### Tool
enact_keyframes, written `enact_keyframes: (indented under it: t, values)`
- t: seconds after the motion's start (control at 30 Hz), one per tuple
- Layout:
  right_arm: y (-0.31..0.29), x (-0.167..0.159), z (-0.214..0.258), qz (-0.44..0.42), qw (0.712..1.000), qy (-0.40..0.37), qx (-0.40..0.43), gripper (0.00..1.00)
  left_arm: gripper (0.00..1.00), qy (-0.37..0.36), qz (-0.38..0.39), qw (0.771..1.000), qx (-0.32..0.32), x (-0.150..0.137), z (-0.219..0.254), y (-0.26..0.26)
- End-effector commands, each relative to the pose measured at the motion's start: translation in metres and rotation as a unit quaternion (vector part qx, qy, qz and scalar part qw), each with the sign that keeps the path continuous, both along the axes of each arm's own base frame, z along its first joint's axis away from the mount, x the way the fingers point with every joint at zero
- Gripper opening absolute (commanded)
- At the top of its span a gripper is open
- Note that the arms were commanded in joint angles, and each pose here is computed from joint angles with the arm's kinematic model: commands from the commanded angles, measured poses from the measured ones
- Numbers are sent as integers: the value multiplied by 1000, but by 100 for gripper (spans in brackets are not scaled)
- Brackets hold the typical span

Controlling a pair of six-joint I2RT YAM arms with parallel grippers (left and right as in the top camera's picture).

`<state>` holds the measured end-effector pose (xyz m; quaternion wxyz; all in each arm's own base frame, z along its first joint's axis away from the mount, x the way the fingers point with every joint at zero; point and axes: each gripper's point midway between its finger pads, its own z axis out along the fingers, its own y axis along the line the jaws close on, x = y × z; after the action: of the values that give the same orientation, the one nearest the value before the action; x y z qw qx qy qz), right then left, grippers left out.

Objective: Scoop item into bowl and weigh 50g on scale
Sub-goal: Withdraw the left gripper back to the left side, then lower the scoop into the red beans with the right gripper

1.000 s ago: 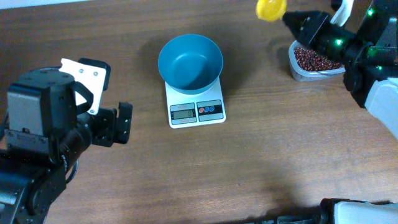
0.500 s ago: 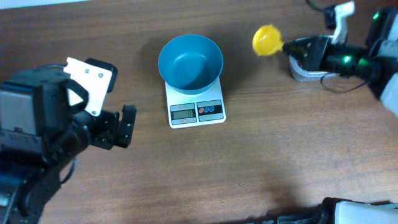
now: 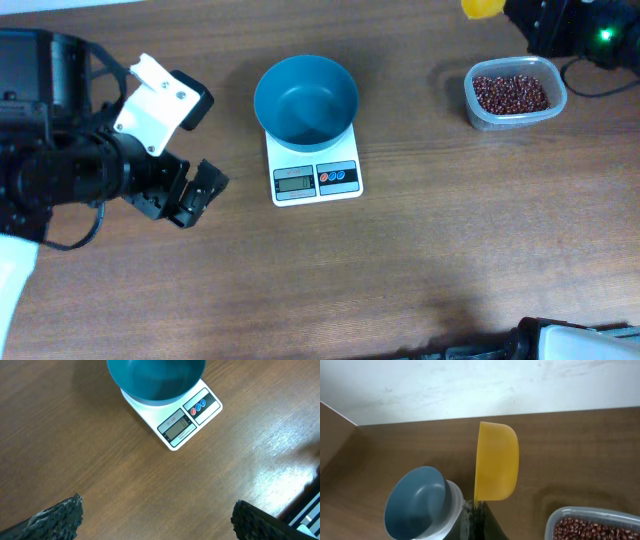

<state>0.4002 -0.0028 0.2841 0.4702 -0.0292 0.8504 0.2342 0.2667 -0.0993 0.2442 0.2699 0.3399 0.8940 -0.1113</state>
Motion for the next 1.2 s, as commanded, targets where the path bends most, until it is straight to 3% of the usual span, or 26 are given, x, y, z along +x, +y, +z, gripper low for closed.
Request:
enact_keyframes:
  t: [0.0,0.33,0.9,1.17]
  values:
    - [-2,-1,14,-1,1000,-17,-12,4,99,-11,-9,1000,1,5,7,-1]
    - [-3,2,20,-6,1000,-28,-9,4,99,-30,-64,997,6,-23,15,-16]
    - [-6,14,44,-12,996,-84,-13,4,99,-6,-61,998,4,-26,-5,-18]
    - [-7,13,39,-17,997,-71,-7,4,99,-6,-61,998,4,-26,-5,-18]
